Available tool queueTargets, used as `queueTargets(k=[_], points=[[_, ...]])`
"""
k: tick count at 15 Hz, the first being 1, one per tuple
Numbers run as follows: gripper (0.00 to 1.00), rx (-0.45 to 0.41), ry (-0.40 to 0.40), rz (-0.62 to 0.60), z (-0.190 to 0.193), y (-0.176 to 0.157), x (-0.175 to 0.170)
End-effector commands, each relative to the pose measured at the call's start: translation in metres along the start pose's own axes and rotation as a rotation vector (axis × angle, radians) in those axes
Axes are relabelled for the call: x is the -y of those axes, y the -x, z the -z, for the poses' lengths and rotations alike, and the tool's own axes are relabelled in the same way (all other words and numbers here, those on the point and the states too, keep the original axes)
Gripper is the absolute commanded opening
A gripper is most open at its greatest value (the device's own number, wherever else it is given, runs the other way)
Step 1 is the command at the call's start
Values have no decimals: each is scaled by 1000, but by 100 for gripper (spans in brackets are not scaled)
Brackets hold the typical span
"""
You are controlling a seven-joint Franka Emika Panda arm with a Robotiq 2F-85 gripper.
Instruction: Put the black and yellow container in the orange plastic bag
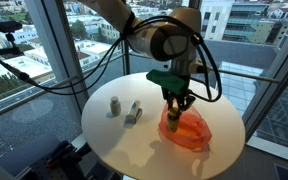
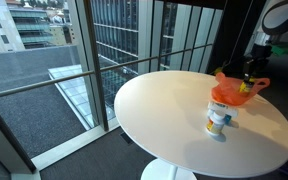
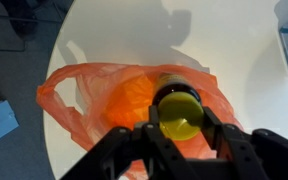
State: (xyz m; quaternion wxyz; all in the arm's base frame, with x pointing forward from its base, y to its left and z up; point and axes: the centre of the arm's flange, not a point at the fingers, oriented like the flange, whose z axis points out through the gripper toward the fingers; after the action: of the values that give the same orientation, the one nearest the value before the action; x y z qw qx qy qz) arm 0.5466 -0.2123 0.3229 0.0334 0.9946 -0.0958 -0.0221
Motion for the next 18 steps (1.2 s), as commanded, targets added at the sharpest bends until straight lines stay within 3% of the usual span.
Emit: queueTargets(k=[1, 15, 16, 17, 18], points=[[20, 4, -20, 21, -12, -11, 5], [20, 29, -15, 59, -41, -11, 23], [57, 27, -16, 65, -40, -9, 24], [70, 25, -18, 71, -38, -8, 25], [77, 21, -19, 82, -35, -5, 26]])
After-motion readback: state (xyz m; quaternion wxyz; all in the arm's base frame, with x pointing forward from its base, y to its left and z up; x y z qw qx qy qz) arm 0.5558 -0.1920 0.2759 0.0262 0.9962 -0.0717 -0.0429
